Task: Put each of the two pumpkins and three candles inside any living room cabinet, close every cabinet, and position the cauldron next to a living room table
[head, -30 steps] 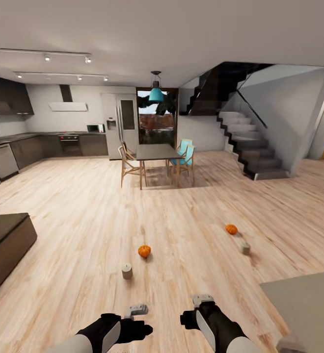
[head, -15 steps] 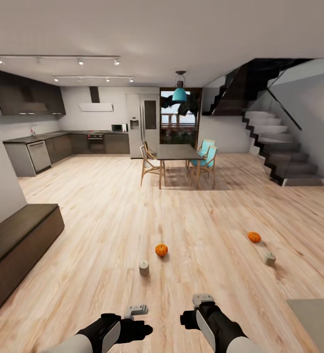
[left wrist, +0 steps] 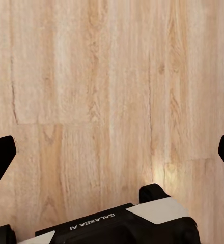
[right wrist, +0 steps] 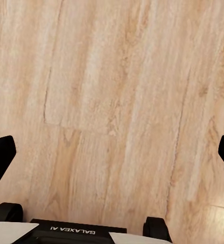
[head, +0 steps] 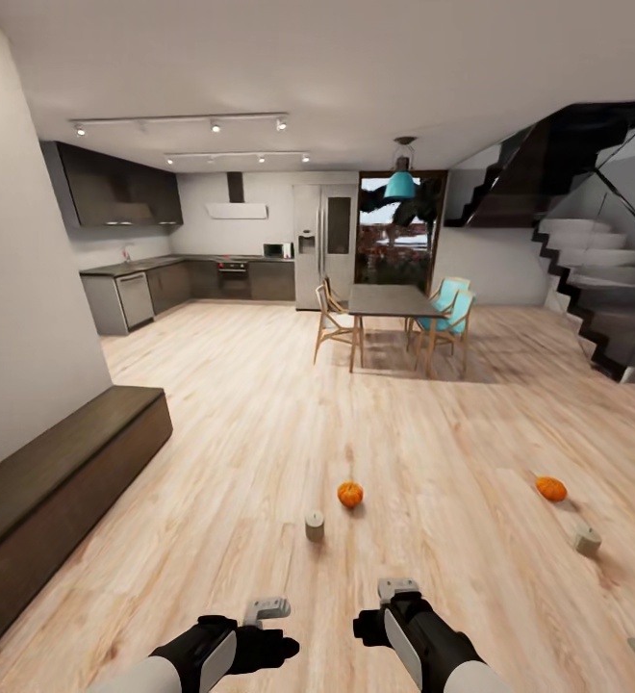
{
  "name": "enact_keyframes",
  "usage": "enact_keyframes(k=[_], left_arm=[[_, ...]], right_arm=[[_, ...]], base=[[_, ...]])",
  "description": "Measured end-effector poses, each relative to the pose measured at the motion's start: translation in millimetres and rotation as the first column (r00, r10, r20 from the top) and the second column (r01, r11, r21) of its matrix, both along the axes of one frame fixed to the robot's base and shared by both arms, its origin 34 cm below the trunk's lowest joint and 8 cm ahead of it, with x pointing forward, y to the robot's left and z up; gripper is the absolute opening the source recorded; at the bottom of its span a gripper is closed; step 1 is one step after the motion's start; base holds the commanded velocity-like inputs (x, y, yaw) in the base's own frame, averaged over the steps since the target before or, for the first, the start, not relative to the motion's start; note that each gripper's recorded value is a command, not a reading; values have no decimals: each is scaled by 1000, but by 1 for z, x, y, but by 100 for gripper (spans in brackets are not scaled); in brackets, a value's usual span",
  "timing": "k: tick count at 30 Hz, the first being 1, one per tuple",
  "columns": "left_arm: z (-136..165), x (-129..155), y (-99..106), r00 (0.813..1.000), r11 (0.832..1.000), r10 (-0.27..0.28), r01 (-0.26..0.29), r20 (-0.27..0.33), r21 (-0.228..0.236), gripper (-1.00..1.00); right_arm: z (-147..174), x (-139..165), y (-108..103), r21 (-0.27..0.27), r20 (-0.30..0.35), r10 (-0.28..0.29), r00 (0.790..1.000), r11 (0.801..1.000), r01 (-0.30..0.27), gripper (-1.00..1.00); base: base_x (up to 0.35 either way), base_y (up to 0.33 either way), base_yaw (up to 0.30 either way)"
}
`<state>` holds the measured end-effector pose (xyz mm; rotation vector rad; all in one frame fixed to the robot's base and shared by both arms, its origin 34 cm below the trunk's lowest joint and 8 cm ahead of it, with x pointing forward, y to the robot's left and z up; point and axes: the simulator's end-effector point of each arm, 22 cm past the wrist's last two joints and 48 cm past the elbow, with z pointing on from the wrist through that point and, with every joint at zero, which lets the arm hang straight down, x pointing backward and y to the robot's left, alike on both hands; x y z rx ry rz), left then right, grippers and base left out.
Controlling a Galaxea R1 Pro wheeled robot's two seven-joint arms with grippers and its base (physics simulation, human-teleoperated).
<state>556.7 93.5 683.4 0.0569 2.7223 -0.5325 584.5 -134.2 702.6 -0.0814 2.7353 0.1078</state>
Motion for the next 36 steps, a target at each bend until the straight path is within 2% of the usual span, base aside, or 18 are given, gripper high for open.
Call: enact_keyframes(k=[16, 36], left_arm=[[0, 0, 0, 1000, 1000, 0, 0, 1, 0, 100], [0, 0, 0, 1000, 1000, 0, 0, 1, 0, 100]], right_arm=[[0, 0, 0, 0, 0, 0, 1000, 1000, 0, 100], [0, 0, 0, 0, 0, 0, 1000, 1000, 0, 100]], base=[[213, -134, 290], [208, -11, 290]])
